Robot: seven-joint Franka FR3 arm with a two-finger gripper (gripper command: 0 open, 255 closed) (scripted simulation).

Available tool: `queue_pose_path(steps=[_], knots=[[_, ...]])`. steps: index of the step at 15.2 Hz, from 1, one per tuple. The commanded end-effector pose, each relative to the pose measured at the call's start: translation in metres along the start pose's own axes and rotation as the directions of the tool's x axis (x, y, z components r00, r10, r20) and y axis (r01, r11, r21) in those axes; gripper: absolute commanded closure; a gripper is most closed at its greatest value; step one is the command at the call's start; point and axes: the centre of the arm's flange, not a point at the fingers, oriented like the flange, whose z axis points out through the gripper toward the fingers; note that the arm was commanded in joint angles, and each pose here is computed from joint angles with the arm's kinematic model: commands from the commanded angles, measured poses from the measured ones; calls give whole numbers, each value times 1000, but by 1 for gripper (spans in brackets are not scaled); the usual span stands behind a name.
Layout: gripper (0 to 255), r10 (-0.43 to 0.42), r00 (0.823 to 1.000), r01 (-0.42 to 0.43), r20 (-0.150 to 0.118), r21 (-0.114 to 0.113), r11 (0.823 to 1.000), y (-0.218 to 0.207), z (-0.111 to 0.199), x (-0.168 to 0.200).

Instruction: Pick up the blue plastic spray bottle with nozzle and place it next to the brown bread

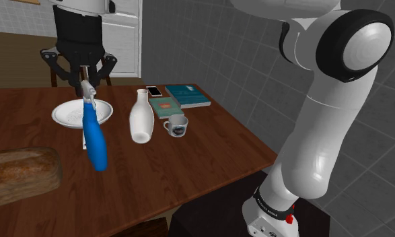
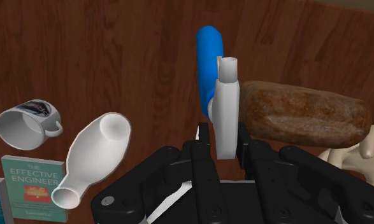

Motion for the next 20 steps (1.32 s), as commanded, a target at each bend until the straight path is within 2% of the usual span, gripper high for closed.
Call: queue_pose_path(steps=[1, 20], knots=[[255, 0, 1000, 0, -1, 0, 1000, 0, 10, -1], [255, 0, 1000, 0, -1, 0, 1000, 7, 110, -3]])
